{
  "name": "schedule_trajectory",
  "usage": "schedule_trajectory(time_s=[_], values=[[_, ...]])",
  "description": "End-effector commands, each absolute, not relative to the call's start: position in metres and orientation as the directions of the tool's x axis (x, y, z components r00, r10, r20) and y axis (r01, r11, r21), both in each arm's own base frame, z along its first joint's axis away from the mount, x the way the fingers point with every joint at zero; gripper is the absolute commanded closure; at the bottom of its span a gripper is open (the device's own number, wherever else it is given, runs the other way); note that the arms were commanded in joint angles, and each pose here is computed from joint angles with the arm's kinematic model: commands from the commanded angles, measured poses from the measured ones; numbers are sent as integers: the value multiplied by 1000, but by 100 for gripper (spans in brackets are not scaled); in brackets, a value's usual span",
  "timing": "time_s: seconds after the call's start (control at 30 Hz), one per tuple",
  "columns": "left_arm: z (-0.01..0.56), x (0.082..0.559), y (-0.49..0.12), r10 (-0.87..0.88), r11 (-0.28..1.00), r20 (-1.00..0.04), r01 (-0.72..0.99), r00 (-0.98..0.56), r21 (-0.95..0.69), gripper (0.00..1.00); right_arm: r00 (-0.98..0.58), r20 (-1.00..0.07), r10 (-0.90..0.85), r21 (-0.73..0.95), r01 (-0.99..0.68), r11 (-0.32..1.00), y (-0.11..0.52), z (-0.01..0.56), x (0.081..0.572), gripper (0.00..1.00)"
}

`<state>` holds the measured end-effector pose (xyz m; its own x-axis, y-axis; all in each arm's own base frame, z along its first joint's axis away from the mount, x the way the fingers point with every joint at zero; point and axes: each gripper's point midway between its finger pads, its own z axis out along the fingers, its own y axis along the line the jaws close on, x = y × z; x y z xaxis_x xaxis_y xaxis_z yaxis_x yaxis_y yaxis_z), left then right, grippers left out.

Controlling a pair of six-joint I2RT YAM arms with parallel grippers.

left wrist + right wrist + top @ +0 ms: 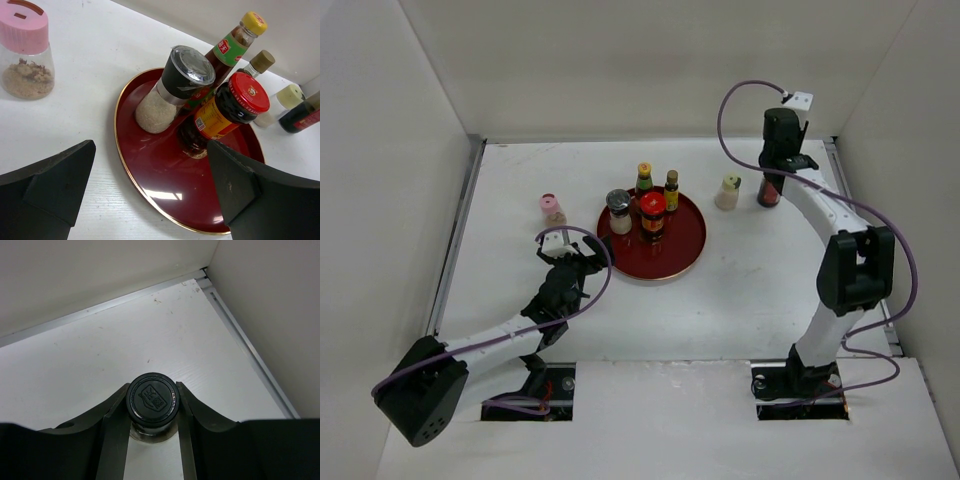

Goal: Organize the condiment bottles

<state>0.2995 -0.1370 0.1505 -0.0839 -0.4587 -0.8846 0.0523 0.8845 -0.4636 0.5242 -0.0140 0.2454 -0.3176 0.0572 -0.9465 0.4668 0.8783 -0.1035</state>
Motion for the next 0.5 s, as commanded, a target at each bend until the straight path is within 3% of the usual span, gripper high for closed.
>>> schedule_trajectory(time_s=[0.0,0.27,0.43,0.47], values=[[172,303,-141,-512,854,-858,88,-36,-513,5,-101,-995,9,-47,537,842,-24,333,504,79],[173,302,-144,-515,851,-856,96,-40,-516,5,29,-999,39,48,457,888,6,392,438,81],[177,301,-142,-524,846,-851,102,-28,-524,5,25,-996,88,91,249,964,76,397,418,81],[177,301,-140,-523,847,-852,97,-27,-523,5,25,-990,137,139,127,982,122,394,416,81]])
